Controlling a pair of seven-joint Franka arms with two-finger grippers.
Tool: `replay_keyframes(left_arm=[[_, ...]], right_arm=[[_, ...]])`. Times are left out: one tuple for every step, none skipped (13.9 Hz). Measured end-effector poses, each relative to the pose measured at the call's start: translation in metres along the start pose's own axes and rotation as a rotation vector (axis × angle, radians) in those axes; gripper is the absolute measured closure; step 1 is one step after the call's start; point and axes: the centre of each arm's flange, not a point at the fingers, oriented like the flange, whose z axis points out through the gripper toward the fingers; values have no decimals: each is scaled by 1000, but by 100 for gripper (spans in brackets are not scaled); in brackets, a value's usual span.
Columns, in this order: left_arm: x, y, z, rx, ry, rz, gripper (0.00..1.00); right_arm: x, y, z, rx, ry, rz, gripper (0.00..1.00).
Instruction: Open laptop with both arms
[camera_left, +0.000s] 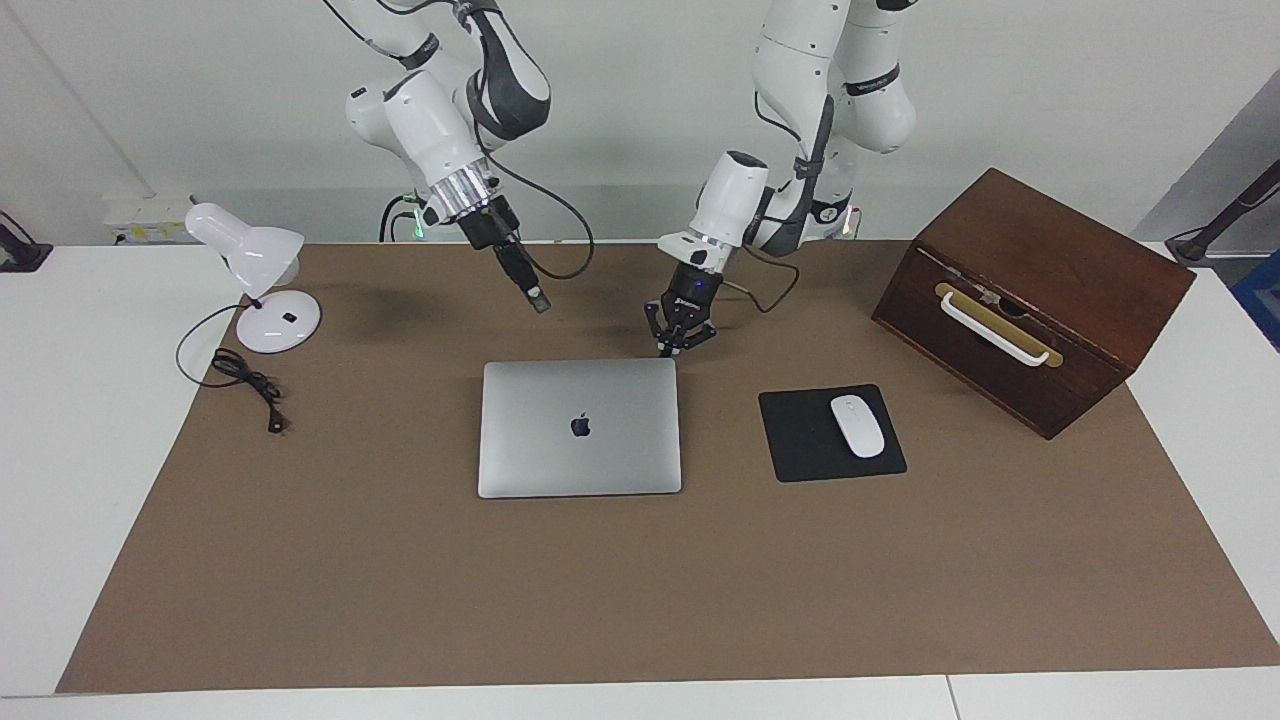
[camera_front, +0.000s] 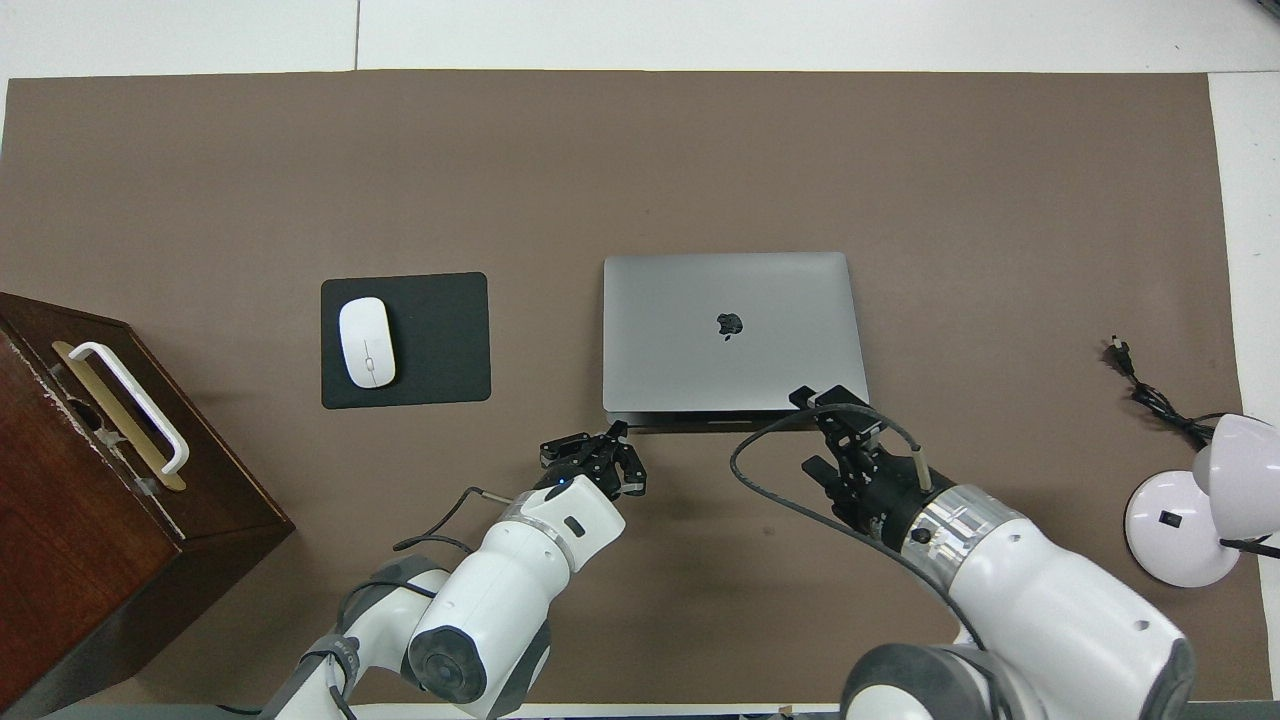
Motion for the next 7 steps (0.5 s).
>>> replay_keyframes(left_arm=[[1, 0, 2, 1, 0, 0, 99], [1, 0, 4, 3, 1, -1, 99], [2, -1, 5, 5, 1, -2, 99], [3, -2, 7, 7, 2, -3, 99], [4, -2, 8, 8, 5, -4, 99], [6, -2, 9, 9, 8, -6, 99], [8, -2, 9, 9, 11, -8, 99]], right_arm=[[-10, 8, 12, -5, 17, -3, 0], [-15, 15, 20, -11, 31, -10, 0], [-14, 19, 25, -15, 42, -11, 0], [-10, 21, 26, -14, 50, -12, 0], [-7, 23, 24, -8, 56, -18, 0], [-6, 26, 23, 2, 66, -21, 1], [-8, 31, 20, 13, 80, -22, 0]])
